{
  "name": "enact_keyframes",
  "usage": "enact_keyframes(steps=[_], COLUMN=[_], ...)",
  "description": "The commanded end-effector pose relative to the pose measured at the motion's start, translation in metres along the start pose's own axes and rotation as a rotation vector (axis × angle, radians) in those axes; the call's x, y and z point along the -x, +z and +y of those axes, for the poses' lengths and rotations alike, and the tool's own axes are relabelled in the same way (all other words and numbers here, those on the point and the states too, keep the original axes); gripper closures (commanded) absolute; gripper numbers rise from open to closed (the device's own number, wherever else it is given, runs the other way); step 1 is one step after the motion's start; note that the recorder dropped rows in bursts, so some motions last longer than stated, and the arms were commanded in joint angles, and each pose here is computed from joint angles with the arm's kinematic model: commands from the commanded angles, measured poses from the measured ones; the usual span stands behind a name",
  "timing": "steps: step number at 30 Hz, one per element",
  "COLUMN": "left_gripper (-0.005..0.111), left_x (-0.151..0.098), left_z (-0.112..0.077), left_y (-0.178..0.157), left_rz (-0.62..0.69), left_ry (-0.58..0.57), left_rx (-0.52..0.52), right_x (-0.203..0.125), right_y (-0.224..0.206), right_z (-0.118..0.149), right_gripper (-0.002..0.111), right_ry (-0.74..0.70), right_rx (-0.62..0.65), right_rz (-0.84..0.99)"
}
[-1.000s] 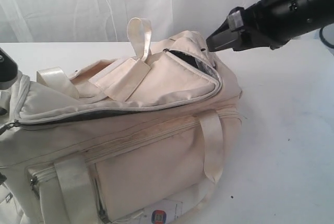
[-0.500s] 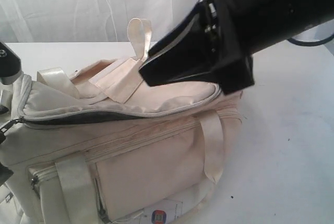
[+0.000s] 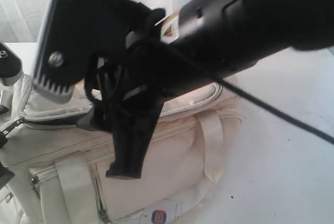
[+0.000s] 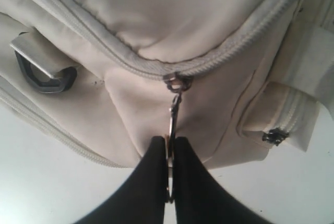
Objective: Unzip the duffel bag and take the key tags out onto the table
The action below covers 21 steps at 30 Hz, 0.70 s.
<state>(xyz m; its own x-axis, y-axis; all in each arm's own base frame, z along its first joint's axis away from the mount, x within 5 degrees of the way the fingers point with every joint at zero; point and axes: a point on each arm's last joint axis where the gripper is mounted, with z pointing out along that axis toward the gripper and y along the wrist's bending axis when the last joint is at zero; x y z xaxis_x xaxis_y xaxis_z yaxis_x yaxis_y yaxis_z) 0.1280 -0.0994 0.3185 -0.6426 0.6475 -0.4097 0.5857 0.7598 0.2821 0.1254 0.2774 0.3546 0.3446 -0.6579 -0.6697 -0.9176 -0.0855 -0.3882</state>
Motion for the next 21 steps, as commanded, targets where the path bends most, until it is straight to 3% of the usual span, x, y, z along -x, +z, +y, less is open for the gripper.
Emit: enact_keyframes(steps=[1, 10, 21], left_gripper=[0.107, 0.107, 0.107], left_x=[-0.003, -0.003, -0.002], left_z=[0.000, 0.000, -0.001], left_y=[-0.001, -0.001, -0.001], left_rz=[0.001, 0.003, -0.015], left_ry=[-0.013, -0.013, -0.013], left_rx=[-0.008, -0.007, -0.011], right_x=[-0.003, -0.015, -0.014], right_y=[0.028, 0.067, 0.077], right_z=[-0.001, -0.003, -0.001], right_gripper=[0.051, 0.051, 0.051], right_ry=[-0.045, -0.058, -0.007], right_rx=[-0.083, -0.085, -0.078], right_rz=[0.078, 0.137, 0.101])
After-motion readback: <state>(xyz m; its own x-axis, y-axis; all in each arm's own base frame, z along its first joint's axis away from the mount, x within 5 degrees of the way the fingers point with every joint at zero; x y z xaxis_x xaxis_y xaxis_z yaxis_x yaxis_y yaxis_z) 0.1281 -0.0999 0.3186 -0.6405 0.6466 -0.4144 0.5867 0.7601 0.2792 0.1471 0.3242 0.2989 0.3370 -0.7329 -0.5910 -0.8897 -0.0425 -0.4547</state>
